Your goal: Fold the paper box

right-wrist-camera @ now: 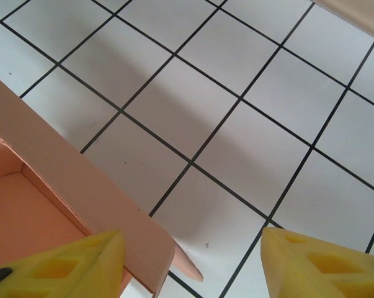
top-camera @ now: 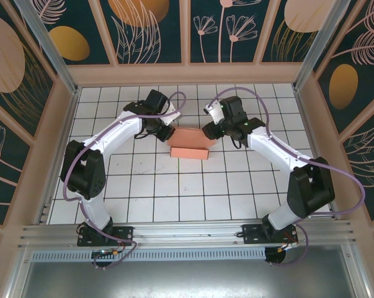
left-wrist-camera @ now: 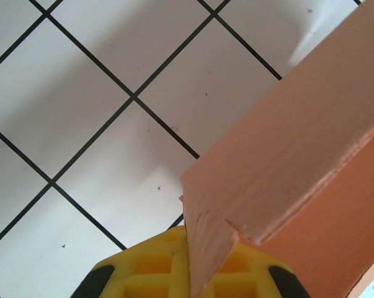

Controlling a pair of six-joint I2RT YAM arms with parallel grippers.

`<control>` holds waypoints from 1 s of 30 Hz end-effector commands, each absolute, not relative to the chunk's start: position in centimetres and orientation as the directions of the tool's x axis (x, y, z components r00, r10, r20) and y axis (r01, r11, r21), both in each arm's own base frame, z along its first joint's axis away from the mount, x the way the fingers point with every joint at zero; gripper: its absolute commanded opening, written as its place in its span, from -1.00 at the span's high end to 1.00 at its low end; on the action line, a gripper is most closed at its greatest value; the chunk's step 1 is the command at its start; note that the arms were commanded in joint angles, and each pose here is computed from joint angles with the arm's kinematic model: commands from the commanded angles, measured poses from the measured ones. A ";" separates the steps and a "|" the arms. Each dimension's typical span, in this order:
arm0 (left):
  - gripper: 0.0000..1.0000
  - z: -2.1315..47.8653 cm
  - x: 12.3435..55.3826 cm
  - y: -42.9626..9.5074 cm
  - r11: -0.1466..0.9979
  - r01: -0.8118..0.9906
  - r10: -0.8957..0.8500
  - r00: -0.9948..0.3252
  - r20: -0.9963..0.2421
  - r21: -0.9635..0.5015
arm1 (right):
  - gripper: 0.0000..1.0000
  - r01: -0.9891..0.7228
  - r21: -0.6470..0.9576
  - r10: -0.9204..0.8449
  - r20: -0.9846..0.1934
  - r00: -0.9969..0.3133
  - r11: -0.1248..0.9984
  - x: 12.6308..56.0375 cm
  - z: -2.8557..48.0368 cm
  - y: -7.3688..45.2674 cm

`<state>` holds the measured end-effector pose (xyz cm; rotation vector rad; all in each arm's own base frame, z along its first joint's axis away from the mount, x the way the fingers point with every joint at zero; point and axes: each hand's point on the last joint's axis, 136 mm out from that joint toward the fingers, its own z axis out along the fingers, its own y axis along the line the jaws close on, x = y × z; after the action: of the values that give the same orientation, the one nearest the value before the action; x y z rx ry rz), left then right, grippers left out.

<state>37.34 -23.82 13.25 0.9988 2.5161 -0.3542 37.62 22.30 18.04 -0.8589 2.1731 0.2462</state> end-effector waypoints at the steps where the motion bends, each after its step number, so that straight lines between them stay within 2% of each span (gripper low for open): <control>1: 1.00 14.6 37.7 -24.2 0.701 0.708 0.587 -0.640 -0.495 -0.085 | -0.25 -0.680 -0.096 -0.501 -0.751 -0.430 0.727 35.9 19.8 22.1; 7: 1.00 15.4 37.6 -24.1 0.700 0.709 0.580 -0.634 -0.512 -0.085 | -0.28 -0.726 -0.086 -0.467 -0.816 -0.342 0.682 34.4 22.4 23.0; 14: 1.00 15.8 37.3 -24.2 0.705 0.702 0.563 -0.643 -0.519 -0.103 | -0.34 -0.795 -0.086 -0.539 -0.778 -0.324 0.601 32.4 21.2 24.3; 25: 1.00 16.1 36.2 -24.0 0.710 0.692 0.540 -0.654 -0.530 -0.131 | -0.38 -0.740 -0.181 -0.608 -0.707 -0.360 0.648 33.7 19.6 22.7; 30: 1.00 15.7 36.0 -24.1 0.708 0.691 0.534 -0.659 -0.529 -0.146 | -0.21 -0.731 -0.192 -0.638 -0.659 -0.398 0.655 34.0 18.4 22.1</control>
<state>36.19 -23.91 14.84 0.9623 2.4841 -0.4181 33.54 22.92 18.75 -1.0469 2.1108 0.2329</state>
